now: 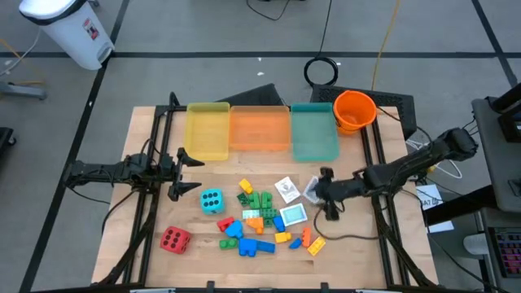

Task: Pick & Place Toys
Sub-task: Put the gray game card into the green bin

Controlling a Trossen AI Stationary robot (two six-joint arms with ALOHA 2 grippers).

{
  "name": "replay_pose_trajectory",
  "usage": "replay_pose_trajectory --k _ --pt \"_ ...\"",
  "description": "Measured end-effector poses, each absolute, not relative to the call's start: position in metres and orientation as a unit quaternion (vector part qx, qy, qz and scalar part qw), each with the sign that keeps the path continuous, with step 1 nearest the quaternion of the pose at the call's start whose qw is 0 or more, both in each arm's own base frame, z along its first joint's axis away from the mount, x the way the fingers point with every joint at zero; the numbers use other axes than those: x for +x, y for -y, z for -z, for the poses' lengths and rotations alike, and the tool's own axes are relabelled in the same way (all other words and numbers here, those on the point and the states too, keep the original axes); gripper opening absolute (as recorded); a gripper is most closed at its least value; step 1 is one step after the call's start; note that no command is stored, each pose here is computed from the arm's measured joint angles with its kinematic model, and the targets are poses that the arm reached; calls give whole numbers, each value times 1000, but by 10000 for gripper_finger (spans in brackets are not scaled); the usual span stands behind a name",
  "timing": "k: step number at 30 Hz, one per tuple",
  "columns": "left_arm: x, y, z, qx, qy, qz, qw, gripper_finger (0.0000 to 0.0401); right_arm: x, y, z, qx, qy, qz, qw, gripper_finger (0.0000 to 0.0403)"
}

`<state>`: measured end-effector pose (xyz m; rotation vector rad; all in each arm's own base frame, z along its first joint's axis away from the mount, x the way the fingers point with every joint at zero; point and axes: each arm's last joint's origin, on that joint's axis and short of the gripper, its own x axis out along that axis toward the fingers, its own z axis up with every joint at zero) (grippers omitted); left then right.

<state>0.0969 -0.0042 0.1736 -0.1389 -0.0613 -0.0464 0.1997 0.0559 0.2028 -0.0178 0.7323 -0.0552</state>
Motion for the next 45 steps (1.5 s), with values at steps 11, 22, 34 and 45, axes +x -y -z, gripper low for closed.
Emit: replay_pose_trajectory --k 11,22,34,45 --pt "97 4 -174 -70 31 23 997 365 200 -3 -217 98 -343 107 928 165" --pt "97 4 -174 -70 31 23 997 365 214 -14 -172 79 -485 24 871 278" --pt "97 4 -174 -70 31 23 997 365 205 -47 -150 73 -590 -115 796 236" --pt "97 4 -174 -70 31 23 997 365 159 -61 -179 86 -598 20 796 230"
